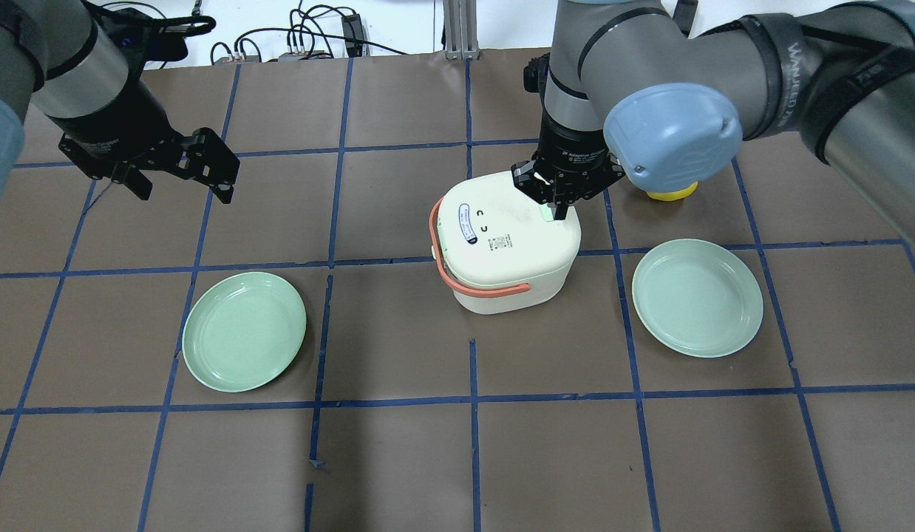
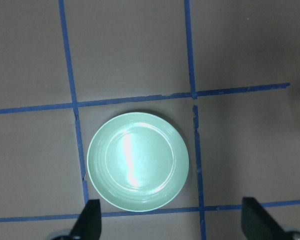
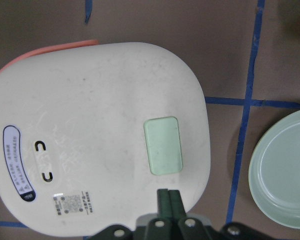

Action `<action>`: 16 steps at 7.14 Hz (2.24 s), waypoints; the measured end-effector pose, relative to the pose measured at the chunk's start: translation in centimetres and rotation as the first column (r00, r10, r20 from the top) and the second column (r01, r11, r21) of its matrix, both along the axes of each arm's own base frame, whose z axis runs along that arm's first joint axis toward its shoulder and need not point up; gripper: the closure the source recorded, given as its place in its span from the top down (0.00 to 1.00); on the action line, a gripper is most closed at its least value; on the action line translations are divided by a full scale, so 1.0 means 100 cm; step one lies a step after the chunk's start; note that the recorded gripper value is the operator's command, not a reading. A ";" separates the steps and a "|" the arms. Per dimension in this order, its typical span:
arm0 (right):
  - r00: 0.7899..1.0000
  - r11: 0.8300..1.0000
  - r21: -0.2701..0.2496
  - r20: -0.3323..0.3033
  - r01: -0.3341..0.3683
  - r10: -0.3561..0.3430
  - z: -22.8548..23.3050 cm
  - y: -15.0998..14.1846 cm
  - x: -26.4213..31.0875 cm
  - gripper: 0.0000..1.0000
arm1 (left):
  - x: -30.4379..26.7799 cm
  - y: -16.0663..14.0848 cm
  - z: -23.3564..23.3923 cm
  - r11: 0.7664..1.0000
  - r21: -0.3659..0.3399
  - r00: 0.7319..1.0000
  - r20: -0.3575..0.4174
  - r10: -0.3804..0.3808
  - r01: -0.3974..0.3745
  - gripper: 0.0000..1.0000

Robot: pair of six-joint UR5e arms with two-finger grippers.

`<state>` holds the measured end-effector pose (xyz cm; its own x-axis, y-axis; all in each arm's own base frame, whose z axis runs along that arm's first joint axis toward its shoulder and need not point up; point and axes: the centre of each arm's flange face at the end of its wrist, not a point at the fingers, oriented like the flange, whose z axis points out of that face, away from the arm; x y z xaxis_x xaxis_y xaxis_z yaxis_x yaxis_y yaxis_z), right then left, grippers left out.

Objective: Press rice cooker button
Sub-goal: 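Press down on the green button with the closed right gripper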

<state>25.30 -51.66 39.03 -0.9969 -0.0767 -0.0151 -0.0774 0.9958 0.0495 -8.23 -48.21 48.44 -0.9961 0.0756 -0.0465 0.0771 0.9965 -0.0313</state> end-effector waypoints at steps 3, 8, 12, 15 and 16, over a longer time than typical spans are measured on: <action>1.000 1.000 -0.018 0.003 -0.018 0.018 -0.010 -0.009 0.002 0.12 | 0.000 0.000 0.000 1.000 0.000 1.000 0.000 0.000 0.000 1.00; 1.000 1.000 -0.015 0.002 -0.021 0.021 -0.022 -0.016 0.004 0.12 | 0.000 0.000 0.000 1.000 0.000 1.000 0.000 0.000 0.000 1.00; 1.000 1.000 -0.012 0.001 -0.022 0.022 -0.029 -0.020 0.005 0.12 | 0.000 0.000 0.000 1.000 0.000 1.000 0.000 0.000 0.000 1.00; 1.000 1.000 -0.012 0.001 -0.023 0.023 -0.032 -0.021 0.005 0.13 | 0.000 0.000 0.000 1.000 0.000 1.000 0.000 0.000 0.000 1.00; 1.000 1.000 -0.012 0.001 -0.023 0.023 -0.032 -0.021 0.005 0.16 | 0.000 0.000 0.000 1.000 0.000 1.000 0.000 0.000 0.000 1.00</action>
<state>25.80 -53.77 35.83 -0.9949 -0.0998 -0.0153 -0.1003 0.9942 0.0376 -8.23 -48.21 48.44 -0.9961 0.0756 -0.0465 0.0771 0.9965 -0.0313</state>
